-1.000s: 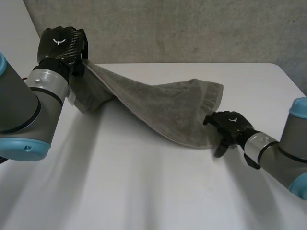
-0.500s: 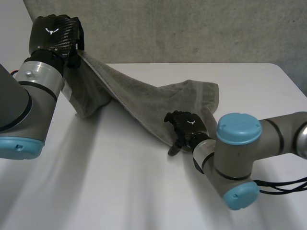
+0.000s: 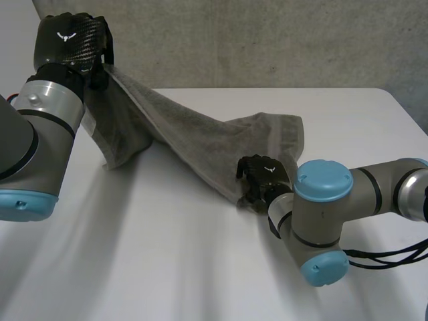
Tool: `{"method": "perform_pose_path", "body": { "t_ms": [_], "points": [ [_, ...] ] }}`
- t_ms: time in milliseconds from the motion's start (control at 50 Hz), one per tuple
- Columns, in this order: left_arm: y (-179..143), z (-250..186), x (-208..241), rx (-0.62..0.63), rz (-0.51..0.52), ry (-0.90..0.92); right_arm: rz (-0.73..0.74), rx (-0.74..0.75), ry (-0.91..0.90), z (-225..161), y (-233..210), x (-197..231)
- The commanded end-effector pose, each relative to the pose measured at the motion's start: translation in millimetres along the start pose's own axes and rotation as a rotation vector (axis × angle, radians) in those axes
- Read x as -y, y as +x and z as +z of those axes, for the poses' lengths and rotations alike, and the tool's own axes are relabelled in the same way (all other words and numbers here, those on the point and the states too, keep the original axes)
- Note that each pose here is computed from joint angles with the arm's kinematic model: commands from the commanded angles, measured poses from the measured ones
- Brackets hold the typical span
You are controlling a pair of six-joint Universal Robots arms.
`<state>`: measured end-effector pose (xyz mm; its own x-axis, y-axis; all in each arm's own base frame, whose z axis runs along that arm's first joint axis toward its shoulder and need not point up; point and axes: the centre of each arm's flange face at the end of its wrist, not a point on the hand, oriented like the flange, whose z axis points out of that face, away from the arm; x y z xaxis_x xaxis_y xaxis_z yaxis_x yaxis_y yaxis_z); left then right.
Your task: Fold the laundry
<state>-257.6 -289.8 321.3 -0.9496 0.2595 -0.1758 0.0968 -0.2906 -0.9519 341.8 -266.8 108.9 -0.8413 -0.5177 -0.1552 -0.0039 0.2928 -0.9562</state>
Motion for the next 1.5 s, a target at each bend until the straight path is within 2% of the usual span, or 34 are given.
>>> {"method": "perform_pose_path", "body": {
  "t_ms": [20, 120, 560, 680, 720, 760, 780, 820, 840, 880, 900, 920, 940, 980, 1000, 1040, 1100, 1140, 1160, 1200, 1260, 1300, 1320, 1360, 1500],
  "points": [
    [1.1, -0.7, -0.6, -0.004, 0.0, -0.002, 0.037, 0.029, 0.005, -1.9, -4.8, 3.2],
    [1.1, -1.0, -1.1, -0.004, 0.0, -0.004, 0.081, 0.093, 0.0, -3.2, -17.7, 2.7],
    [-0.2, -2.0, 4.2, 0.0, -0.004, 0.009, 0.099, 0.075, -0.009, 23.2, -15.4, -15.0],
    [-3.5, -1.0, 7.3, 0.008, -0.051, 0.019, 0.111, 0.065, -0.001, 22.5, -11.6, -7.9],
    [-4.1, -0.9, 7.8, 0.01, -0.058, 0.02, 0.119, 0.064, 0.021, 20.4, -11.3, 3.1],
    [-4.8, -0.8, 8.2, 0.011, -0.066, 0.022, 0.165, 0.038, 0.119, 14.8, -0.2, 45.6],
    [-4.8, -0.8, 8.2, 0.011, -0.066, 0.022, 0.165, 0.038, 0.12, 14.8, -0.1, 45.8],
    [-4.7, -1.0, 7.8, 0.011, -0.066, 0.02, 0.206, -0.033, 0.236, 4.1, 29.9, 94.1],
    [-4.7, -1.0, 7.8, 0.011, -0.066, 0.02, 0.206, -0.034, 0.237, 4.1, 30.0, 94.3],
    [-4.7, -1.0, 7.8, 0.011, -0.066, 0.02, 0.179, -0.048, 0.356, -12.4, 41.1, 140.9],
    [-4.2, -1.2, 7.9, 0.009, -0.066, 0.02, 0.179, -0.048, 0.356, -12.5, 41.1, 141.1],
    [-4.1, -1.2, 8.0, 0.008, -0.066, 0.021, 0.144, -0.047, 0.408, -22.1, 41.5, 162.1],
    [-4.1, -1.2, 8.0, 0.008, -0.066, 0.021, 0.144, -0.047, 0.409, -22.2, 41.5, 162.3],
    [-4.5, -1.3, 7.2, 0.009, -0.065, 0.017, 0.017, -0.049, 0.481, -41.1, 41.0, 194.9],
    [-4.5, -1.3, 7.2, 0.009, -0.065, 0.017, 0.016, -0.049, 0.481, -41.2, 41.0, 195.0],
    [-4.2, -1.9, 5.4, 0.008, -0.065, 0.01, -0.15, -0.052, 0.507, -60.1, 41.8, 217.1],
    [-1.6, -4.6, 3.8, -0.003, -0.065, -0.007, -0.237, -0.052, 0.493, -67.7, 41.4, 222.0],
    [1.8, -9.9, -1.7, -0.018, -0.061, -0.049, -0.378, -0.035, 0.435, -78.5, 35.5, 223.0],
    [1.9, -9.9, -1.7, -0.018, -0.061, -0.05, -0.379, -0.035, 0.435, -78.5, 35.5, 223.0],
    [3.2, -13.3, -5.5, -0.028, -0.057, -0.077, -0.481, -0.019, 0.338, -86.2, 30.2, 216.7],
    [7.1, -19.8, -15.2, -0.048, -0.048, -0.139, -0.529, -0.009, 0.271, -88.8, 27.6, 210.4],
    [12.2, -27.8, -28.1, -0.078, -0.04, -0.211, -0.62, 0.009, 0.124, -90.7, 27.8, 192.7],
    [12.3, -27.9, -28.2, -0.078, -0.04, -0.211, -0.621, 0.009, 0.123, -90.7, 27.8, 192.6],
    [14.9, -31.1, -38.8, -0.094, -0.036, -0.257, -0.708, 0.035, -0.033, -81.8, 32.6, 166.6],
    [28.1, -34.7, -102.5, -0.146, 0.031, -0.449, -0.822, 0.08, -0.201, -57.8, 42.5, 129.0]
  ]
}}
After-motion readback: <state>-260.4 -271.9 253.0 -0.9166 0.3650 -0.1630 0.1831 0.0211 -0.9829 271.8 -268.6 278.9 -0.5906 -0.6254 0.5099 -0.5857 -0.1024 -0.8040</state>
